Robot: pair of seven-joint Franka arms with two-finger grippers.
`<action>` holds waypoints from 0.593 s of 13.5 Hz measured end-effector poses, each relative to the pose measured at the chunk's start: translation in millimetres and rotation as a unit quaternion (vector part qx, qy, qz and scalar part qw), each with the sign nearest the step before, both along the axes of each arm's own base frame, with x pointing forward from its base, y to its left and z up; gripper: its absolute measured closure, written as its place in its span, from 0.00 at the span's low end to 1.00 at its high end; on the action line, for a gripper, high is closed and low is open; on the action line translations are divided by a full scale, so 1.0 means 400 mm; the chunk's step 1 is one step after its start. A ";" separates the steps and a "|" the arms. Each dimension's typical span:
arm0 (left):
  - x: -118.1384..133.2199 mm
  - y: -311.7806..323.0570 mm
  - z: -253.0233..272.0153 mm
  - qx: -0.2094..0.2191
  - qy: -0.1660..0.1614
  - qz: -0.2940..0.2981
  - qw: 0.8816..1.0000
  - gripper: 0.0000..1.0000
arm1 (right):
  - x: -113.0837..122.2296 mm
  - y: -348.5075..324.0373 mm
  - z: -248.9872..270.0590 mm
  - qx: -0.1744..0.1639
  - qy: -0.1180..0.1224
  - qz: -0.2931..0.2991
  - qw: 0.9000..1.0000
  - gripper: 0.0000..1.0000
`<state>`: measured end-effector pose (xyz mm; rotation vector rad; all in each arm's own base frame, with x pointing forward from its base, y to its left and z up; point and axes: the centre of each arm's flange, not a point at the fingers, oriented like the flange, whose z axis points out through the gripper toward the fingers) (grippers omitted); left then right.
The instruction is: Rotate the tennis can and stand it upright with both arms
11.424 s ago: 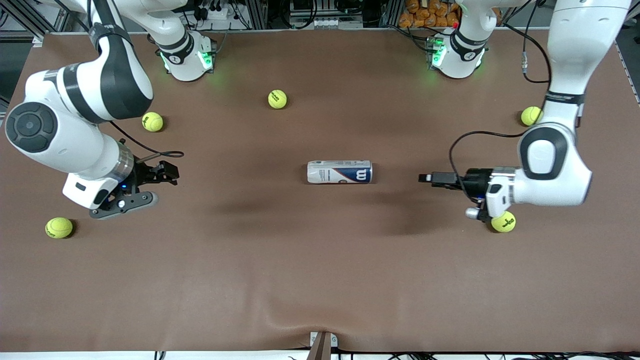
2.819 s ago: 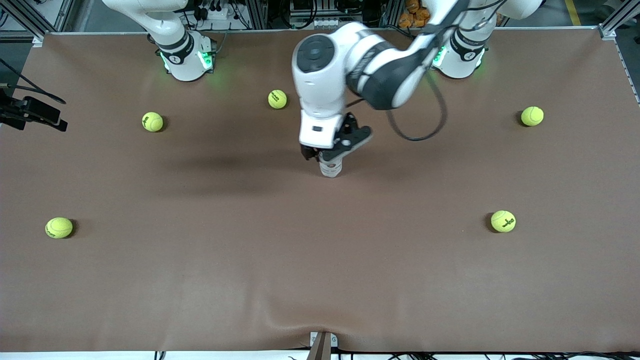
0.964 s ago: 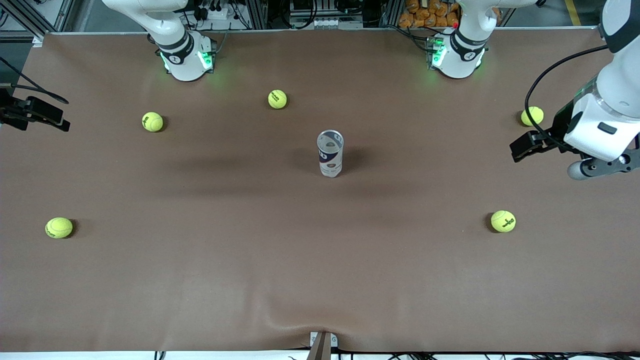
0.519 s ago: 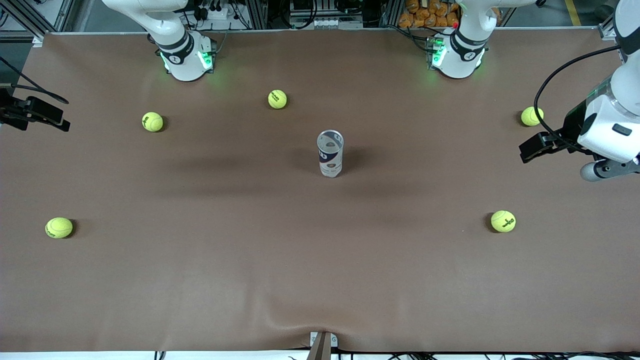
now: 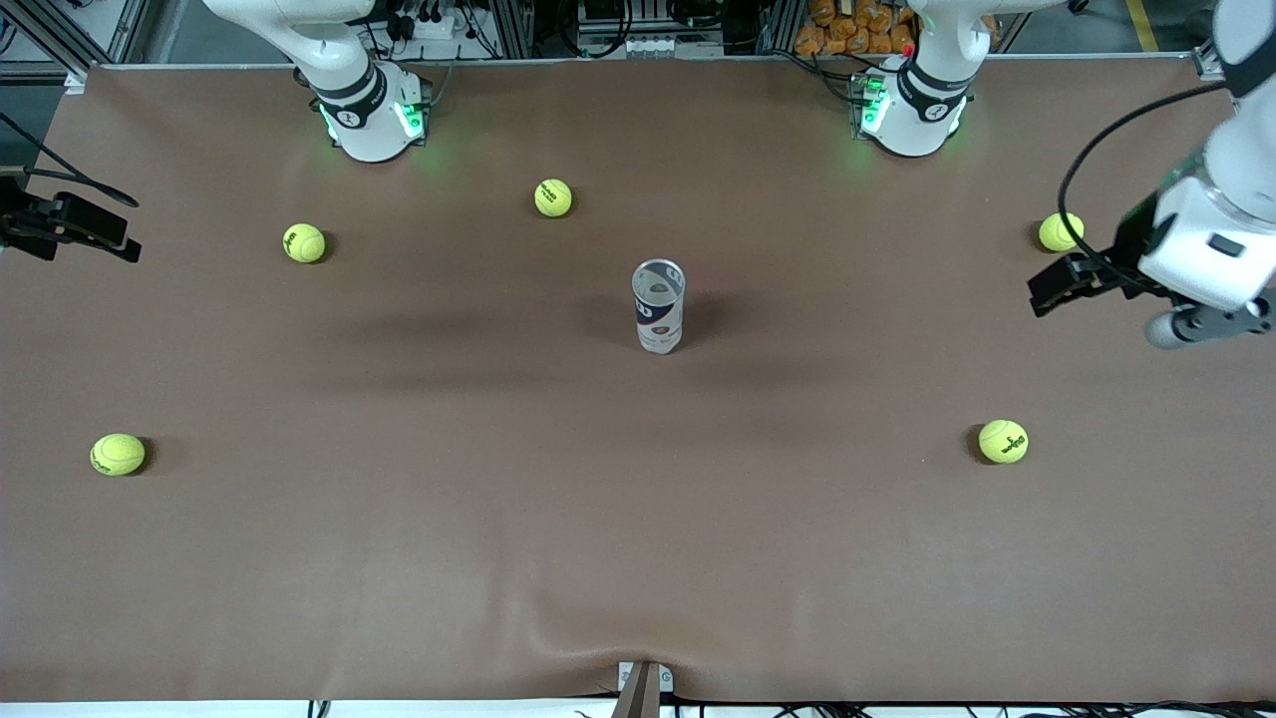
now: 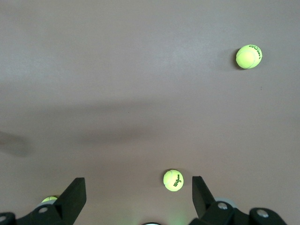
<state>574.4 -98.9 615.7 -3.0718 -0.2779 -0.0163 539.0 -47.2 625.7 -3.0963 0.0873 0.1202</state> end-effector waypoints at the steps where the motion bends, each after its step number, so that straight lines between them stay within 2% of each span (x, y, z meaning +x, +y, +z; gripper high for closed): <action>1: -0.027 0.014 -0.008 -0.001 -0.002 0.005 1.000 0.00 | 0.000 0.000 0.000 0.000 0.000 0.000 1.000 0.00; 4: -0.072 0.114 -0.005 -0.008 -0.005 0.006 1.000 0.00 | 0.000 0.000 0.000 0.000 0.000 0.000 1.000 0.00; 8: -0.072 0.136 0.007 -0.010 -0.015 -0.007 1.000 0.00 | 0.000 0.000 0.000 0.000 0.000 0.000 1.000 0.00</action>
